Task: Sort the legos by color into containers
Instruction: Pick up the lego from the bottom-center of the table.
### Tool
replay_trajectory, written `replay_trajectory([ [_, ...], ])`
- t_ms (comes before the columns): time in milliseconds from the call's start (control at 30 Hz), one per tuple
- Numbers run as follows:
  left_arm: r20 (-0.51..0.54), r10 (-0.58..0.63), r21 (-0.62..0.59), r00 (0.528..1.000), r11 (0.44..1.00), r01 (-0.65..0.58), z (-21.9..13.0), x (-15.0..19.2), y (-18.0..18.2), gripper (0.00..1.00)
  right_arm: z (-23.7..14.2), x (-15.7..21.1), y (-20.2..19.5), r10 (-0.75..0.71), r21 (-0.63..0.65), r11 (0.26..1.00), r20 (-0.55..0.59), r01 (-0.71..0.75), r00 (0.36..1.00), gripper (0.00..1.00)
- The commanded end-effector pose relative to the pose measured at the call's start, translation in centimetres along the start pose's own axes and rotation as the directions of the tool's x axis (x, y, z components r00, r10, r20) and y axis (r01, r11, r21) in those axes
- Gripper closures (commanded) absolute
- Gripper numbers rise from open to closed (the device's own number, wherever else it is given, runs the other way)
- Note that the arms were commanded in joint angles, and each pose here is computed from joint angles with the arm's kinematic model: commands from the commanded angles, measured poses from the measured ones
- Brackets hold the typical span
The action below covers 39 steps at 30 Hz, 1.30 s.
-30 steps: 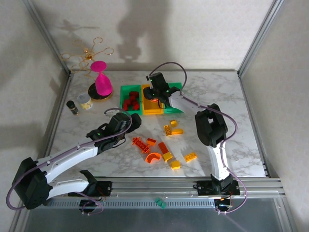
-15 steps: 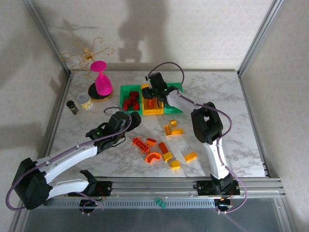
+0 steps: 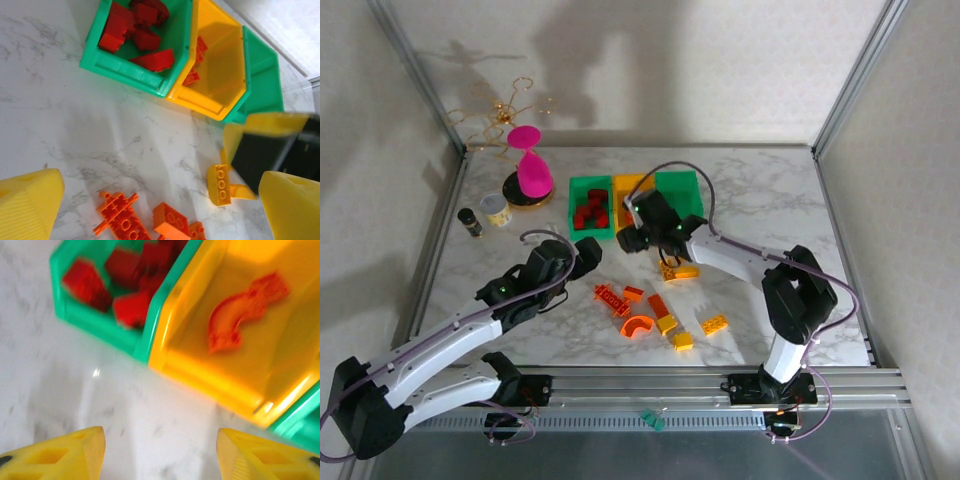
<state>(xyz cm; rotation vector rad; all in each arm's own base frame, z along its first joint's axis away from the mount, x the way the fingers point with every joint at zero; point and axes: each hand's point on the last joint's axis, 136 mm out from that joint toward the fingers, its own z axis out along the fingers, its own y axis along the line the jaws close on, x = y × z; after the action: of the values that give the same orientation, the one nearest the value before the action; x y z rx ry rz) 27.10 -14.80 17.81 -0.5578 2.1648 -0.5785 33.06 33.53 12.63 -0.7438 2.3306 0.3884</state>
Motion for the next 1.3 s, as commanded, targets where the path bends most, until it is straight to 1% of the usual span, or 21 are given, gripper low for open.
replay_trajectory([
  [0,-0.043,-0.002,-0.058,0.999,0.998,0.000,-0.2,1.4,2.4,0.00,-1.0,4.1,0.8,-0.002,0.001,1.000,-0.080,0.002,0.997,0.38],
  [167,-0.057,-0.018,-0.061,0.998,0.998,0.014,-0.3,2.2,3.3,0.00,-2.1,8.7,4.0,-0.091,-0.097,0.992,-0.120,0.080,0.989,0.35],
  [333,-0.053,-0.030,-0.080,0.998,0.996,0.025,-0.3,2.4,4.0,0.00,-1.1,12.4,4.0,-0.113,-0.092,0.991,-0.190,0.097,0.975,0.31],
  [500,-0.045,-0.034,-0.078,0.998,0.997,0.030,-0.4,2.3,4.1,0.00,0.0,12.9,4.0,-0.130,-0.091,0.989,-0.201,0.114,0.971,0.29],
  [633,-0.042,-0.034,-0.083,0.999,0.996,0.031,-0.5,2.2,4.2,0.00,0.9,12.7,4.5,-0.152,-0.107,0.985,-0.201,0.133,0.968,0.30],
  [967,-0.034,-0.034,-0.090,0.999,0.996,0.031,-0.6,2.0,4.3,0.00,2.6,12.8,4.8,-0.185,-0.112,0.980,-0.212,0.164,0.960,0.41],
  [1067,-0.033,-0.034,-0.090,0.999,0.995,0.031,-0.6,2.0,4.3,0.00,2.9,12.9,5.1,-0.190,-0.129,0.978,-0.213,0.165,0.958,0.43],
  [1167,-0.030,-0.034,-0.093,0.999,0.995,0.031,-0.6,1.9,4.3,0.00,3.0,12.9,4.9,-0.191,-0.118,0.979,-0.214,0.168,0.958,0.47],
  [1267,-0.028,-0.035,-0.090,0.999,0.995,0.033,-0.6,1.8,4.1,0.00,2.9,12.5,5.0,-0.188,-0.120,0.979,-0.203,0.167,0.961,0.56],
])
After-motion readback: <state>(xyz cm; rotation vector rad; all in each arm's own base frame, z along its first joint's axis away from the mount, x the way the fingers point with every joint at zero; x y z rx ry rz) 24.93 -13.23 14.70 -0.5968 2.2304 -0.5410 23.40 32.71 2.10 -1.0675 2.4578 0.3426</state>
